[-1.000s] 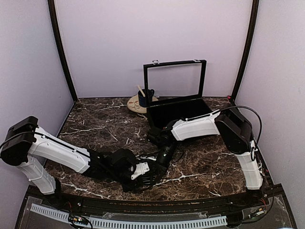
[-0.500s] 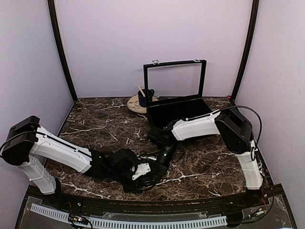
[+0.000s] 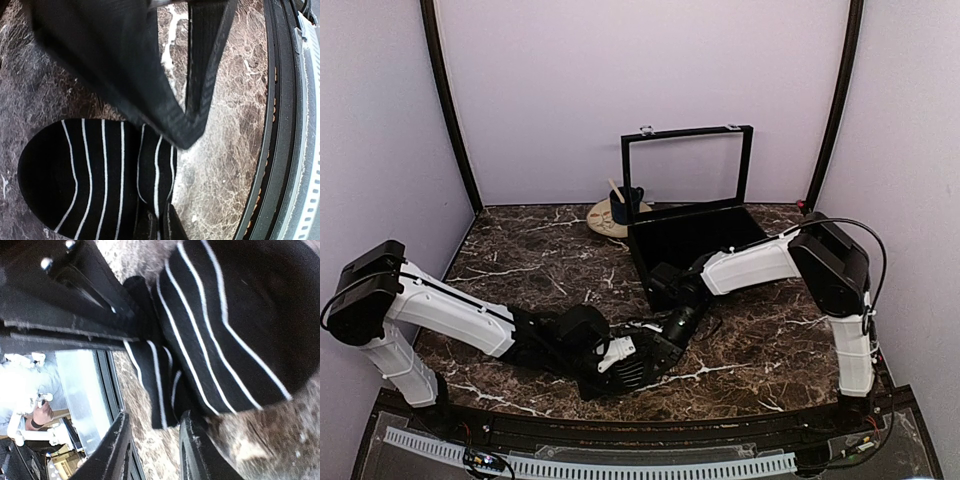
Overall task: Roll the socks
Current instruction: Roll the sock at the center of the board.
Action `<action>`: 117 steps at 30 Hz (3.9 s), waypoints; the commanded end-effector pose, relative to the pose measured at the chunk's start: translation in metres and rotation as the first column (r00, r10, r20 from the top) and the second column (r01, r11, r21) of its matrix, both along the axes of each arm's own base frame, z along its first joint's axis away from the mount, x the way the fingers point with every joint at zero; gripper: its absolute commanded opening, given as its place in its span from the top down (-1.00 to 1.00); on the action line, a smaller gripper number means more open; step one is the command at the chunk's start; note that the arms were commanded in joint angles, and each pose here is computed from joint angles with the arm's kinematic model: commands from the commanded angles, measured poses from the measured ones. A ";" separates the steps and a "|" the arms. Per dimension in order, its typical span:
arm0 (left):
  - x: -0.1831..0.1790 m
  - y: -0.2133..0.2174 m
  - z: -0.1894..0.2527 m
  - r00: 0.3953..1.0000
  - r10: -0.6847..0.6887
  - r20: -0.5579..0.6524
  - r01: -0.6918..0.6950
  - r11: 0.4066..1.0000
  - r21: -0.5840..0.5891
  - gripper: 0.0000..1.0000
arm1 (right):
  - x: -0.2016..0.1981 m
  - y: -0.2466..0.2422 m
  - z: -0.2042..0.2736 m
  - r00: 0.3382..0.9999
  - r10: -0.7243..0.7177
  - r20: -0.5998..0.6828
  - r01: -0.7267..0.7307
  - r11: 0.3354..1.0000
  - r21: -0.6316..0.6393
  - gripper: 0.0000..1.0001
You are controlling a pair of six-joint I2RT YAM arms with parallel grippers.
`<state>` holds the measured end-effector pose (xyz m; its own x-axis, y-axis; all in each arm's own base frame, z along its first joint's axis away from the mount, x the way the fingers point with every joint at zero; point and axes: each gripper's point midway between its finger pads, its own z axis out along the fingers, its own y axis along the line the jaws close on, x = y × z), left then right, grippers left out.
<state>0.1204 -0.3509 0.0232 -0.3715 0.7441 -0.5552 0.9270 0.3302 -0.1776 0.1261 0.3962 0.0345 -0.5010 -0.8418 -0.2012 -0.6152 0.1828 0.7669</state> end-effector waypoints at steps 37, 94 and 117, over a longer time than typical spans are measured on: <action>-0.018 0.021 -0.006 0.803 0.009 -0.595 -0.019 1.000 -0.011 1.00 | 0.020 -0.036 0.033 0.645 -0.197 0.739 0.126 0.980 0.151 0.39; 0.012 0.037 -0.012 0.723 0.127 -0.679 -0.141 0.989 0.035 0.56 | -0.025 0.014 -0.030 0.573 0.174 0.801 -0.190 0.979 -0.077 1.00; 0.046 0.064 0.005 0.771 0.340 -0.539 -0.411 0.912 -0.013 0.30 | -0.019 0.011 -0.025 0.730 0.106 0.675 -0.106 0.993 -0.041 1.00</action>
<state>0.1520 -0.2972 0.0274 -0.8431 0.4899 -0.2218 0.4824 0.5067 -0.7145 0.1115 0.4223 0.0223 -0.0649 -0.8455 -0.5300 -0.9978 0.0471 0.0470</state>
